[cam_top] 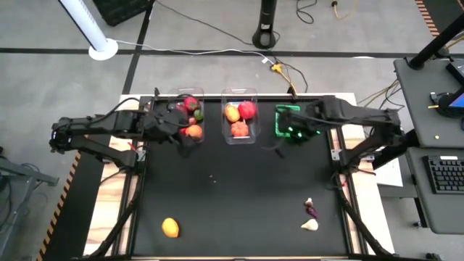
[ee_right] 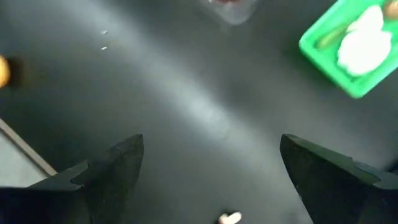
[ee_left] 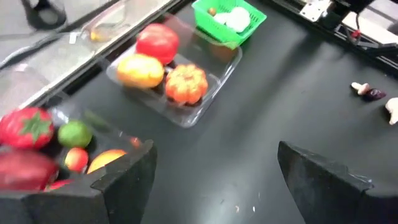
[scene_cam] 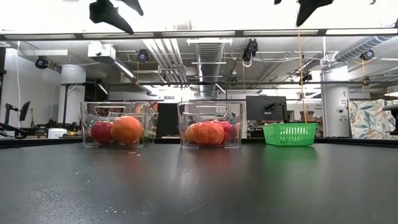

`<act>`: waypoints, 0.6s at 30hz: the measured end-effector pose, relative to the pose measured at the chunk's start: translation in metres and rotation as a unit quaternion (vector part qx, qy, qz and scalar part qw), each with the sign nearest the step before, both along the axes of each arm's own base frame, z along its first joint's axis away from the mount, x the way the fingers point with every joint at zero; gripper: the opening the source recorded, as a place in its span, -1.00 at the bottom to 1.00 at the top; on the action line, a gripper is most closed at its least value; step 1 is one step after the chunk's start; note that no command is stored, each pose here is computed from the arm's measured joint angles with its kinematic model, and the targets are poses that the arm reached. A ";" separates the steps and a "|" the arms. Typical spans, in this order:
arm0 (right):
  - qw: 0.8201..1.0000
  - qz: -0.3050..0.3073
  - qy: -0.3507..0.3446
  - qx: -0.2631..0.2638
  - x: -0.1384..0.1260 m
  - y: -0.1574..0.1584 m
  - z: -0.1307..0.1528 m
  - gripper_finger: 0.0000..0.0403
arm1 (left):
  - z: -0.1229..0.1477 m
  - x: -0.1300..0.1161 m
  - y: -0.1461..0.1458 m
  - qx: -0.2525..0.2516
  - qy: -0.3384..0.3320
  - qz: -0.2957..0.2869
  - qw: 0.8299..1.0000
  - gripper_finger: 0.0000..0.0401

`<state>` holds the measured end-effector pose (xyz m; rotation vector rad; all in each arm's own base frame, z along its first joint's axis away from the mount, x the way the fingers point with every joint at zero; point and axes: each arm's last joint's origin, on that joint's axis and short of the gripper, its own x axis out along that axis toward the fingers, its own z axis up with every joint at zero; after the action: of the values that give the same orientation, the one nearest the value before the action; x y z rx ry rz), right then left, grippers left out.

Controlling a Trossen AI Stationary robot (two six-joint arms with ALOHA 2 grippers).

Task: Sort produce into baskets
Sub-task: Put the mushroom into the green bin

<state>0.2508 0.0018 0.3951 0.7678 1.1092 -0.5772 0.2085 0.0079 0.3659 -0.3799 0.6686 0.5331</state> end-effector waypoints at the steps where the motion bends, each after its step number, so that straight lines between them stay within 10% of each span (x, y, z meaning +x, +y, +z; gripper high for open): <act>1: 1.000 -0.007 -0.001 0.008 -0.003 0.007 0.000 0.83 | -0.001 0.004 0.000 0.007 -0.001 -0.008 1.000 0.57; 18: 0.974 -0.136 0.134 0.119 -0.055 0.118 -0.070 0.83 | -0.024 0.039 0.000 0.049 0.062 -0.055 0.995 0.57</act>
<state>0.1955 0.1200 0.3252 1.0846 1.3493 -0.8060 0.2476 0.0083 0.3418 -0.2184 0.7748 0.4853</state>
